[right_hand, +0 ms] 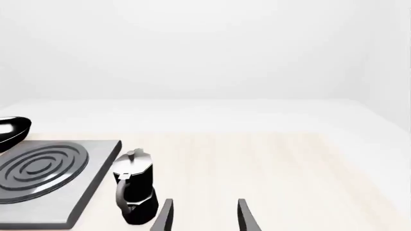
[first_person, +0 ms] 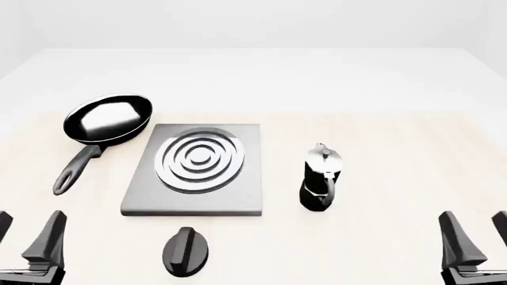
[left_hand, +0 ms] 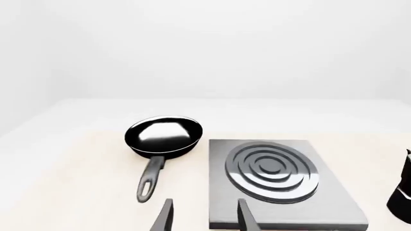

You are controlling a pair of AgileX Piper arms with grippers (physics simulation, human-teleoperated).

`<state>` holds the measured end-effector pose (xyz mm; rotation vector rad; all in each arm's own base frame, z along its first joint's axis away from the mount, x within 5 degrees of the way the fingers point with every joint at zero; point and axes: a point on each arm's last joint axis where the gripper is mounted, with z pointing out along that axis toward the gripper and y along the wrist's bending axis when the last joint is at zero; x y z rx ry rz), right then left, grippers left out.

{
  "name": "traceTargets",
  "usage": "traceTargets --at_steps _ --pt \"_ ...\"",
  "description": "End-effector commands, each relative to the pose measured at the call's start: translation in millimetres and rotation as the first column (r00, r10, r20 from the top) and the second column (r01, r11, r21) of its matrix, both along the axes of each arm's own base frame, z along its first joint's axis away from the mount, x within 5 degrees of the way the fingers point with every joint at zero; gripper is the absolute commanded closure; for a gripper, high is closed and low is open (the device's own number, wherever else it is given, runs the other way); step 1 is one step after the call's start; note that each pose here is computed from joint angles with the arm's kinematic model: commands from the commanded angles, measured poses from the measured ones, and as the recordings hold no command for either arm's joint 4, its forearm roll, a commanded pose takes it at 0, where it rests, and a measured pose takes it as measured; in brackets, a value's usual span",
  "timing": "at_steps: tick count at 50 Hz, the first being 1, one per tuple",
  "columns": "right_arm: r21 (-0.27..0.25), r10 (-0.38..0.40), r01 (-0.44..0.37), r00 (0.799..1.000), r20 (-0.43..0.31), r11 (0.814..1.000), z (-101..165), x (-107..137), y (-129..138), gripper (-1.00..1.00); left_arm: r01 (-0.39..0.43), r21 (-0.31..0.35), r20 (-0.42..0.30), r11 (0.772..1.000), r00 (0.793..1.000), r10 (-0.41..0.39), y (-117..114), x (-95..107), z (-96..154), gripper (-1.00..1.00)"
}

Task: Turn on the stove and put the moka pot on it.

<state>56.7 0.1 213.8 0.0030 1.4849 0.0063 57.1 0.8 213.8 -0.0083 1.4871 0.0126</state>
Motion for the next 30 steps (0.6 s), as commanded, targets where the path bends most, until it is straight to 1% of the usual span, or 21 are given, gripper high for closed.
traceTargets --at_steps 1,4,5,6,7,8,9,11,12,13,14,15,17,18,20,21,22,24,28,29,30 --pt "-0.006 -0.011 0.011 1.0 0.008 1.0 2 -1 -1 -1.0 0.016 0.024 0.001 1.0 1.0 -0.016 -1 0 2 -1.0" --pt "-0.006 -0.011 0.011 1.0 0.008 1.0 2 -1 -1 -1.0 0.009 0.043 -0.03 0.999 1.0 -0.007 -1 10 3 -1.0" --pt "-0.004 -0.011 0.011 1.0 0.008 1.0 2 -1 -1 -1.0 0.018 0.017 -0.04 1.0 0.999 -0.018 -1 14 5 -1.0" --pt "-0.004 -0.011 0.011 1.0 0.008 1.0 2 -1 -1 -1.0 0.017 0.029 -0.05 0.999 0.999 -0.016 -1 17 5 -1.0" --pt "-0.004 -0.011 0.011 1.0 0.008 1.0 2 -1 -1 -1.0 -0.002 0.008 -0.058 1.0 0.998 0.003 0 21 8 -1.0" --pt "-0.004 -0.011 0.011 1.0 0.008 1.0 3 -1 -1 -1.0 0.0 -0.038 -0.105 0.999 0.994 -0.004 0 33 9 -1.0" --pt "-0.004 -0.011 0.011 1.0 0.008 1.0 3 -1 -1 -1.0 -0.003 0.019 -0.093 1.0 0.996 0.005 1 35 14 -1.0" --pt "-0.004 -0.01 0.01 1.0 0.007 1.0 2 -1 -1 -1.0 0.022 0.013 -0.103 1.0 0.994 -0.02 -2 40 22 -1.0" --pt "-0.004 -0.01 0.01 1.0 0.007 1.0 2 -1 -1 -1.0 0.011 0.04 -0.127 0.999 0.992 -0.006 0 47 24 -1.0" --pt "-0.004 -0.011 0.011 1.0 0.007 1.0 2 -1 -1 -1.0 0.031 -0.013 -0.137 0.999 0.99 -0.032 -3 51 28 -1.0" --pt "-0.003 -0.012 0.012 1.0 0.008 1.0 3 -1 -1 -1.0 0.03 -0.004 -0.15 1.0 0.988 -0.03 -3 56 32 -1.0" --pt "-0.003 -0.013 0.013 1.0 0.009 1.0 3 -1 -1 -1.0 0.042 0.046 -0.141 0.998 0.989 -0.036 -4 55 37 -1.0" --pt "-0.005 -0.015 0.015 1.0 0.011 1.0 3 -1 -1 -1.0 0.068 0.01 -0.173 0.998 0.983 -0.065 -7 64 45 -1.0" --pt "-0.005 -0.015 0.015 1.0 0.011 1.0 3 -1 -1 -1.0 0.066 0.021 -0.176 0.998 0.982 -0.062 -7 64 46 -1.0" --pt "-0.005 -0.016 0.016 1.0 0.01 1.0 3 -1 -1 -1.0 0.083 -0.016 -0.221 0.996 0.972 -0.084 -10 74 50 -1.0" --pt "-0.005 -0.016 0.016 1.0 0.01 1.0 3 -1 -1 -1.0 0.092 0.015 -0.222 0.996 0.971 -0.087 -11 75 54 -1.0" --pt "-0.005 -0.016 0.016 1.0 0.009 1.0 3 -1 -1 -1.0 0.112 0.015 -0.218 0.994 0.97 -0.106 -13 74 58 -1.0" --pt "-0.005 -0.015 0.015 1.0 0.008 1.0 2 -1 -1 -1.0 0.131 0.0 -0.257 0.991 0.958 -0.127 -17 81 60 -1.0" --pt "-0.004 -0.016 0.016 1.0 0.008 1.0 3 -1 -1 -1.0 0.157 -0.029 -0.29 0.987 0.944 -0.159 -23 89 71 -1.0" --pt "-0.004 -0.016 0.017 1.0 0.007 1.0 2 -1 -1 -1.0 0.179 -0.012 -0.305 0.984 0.936 -0.174 -26 92 74 -1.0" --pt "-0.004 -0.016 0.016 1.0 0.006 1.0 2 -1 -1 -1.0 0.188 -0.027 -0.324 0.982 0.927 -0.186 -29 95 74 -1.0"
